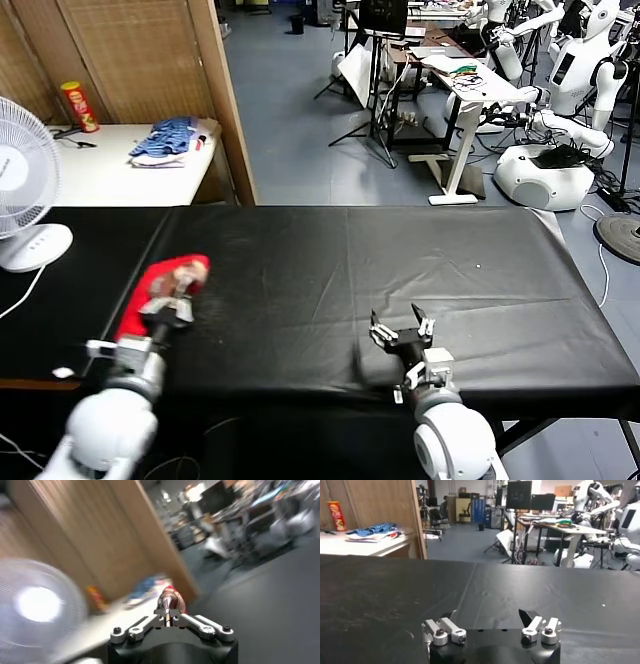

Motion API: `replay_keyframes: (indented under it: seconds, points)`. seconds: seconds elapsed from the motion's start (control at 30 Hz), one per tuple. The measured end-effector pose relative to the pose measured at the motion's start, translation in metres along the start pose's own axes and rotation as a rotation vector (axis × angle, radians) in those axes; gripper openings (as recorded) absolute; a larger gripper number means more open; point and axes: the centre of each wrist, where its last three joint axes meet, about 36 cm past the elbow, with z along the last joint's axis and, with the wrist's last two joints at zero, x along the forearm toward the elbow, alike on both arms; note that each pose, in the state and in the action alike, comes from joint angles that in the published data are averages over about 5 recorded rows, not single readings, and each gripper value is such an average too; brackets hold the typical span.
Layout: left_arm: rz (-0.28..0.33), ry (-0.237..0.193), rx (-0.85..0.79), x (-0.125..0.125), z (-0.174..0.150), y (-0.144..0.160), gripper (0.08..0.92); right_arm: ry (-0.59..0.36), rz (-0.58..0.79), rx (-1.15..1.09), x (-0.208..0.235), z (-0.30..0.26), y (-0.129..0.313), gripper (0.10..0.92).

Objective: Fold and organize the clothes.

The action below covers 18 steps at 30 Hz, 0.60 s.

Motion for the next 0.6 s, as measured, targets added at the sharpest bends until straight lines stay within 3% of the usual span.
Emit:
replay_keyframes:
  seconds: [0.07, 0.2, 0.37, 0.5, 0.6]
  points:
    - [0.049, 0.004, 0.056, -0.001, 0.002, -0.020, 0.196, -0.003, -0.016, 0.005, 0.000, -0.001, -0.001, 0.798]
    - [0.114, 0.004, 0.137, -0.003, 0.005, -0.050, 0.353, 0.003, -0.082, -0.011, -0.002, -0.002, 0.000, 0.798]
    - [0.178, -0.033, 0.201, -0.004, 0.007, -0.069, 0.498, 0.056, -0.196, -0.069, -0.009, -0.002, 0.007, 0.798]
    - [0.187, -0.090, 0.219, -0.001, 0.002, -0.067, 0.708, 0.109, -0.298, -0.156, -0.022, -0.002, 0.020, 0.798]
    - [0.171, -0.118, 0.211, 0.002, -0.002, -0.060, 0.784, 0.134, -0.383, -0.231, -0.038, -0.004, 0.036, 0.798]
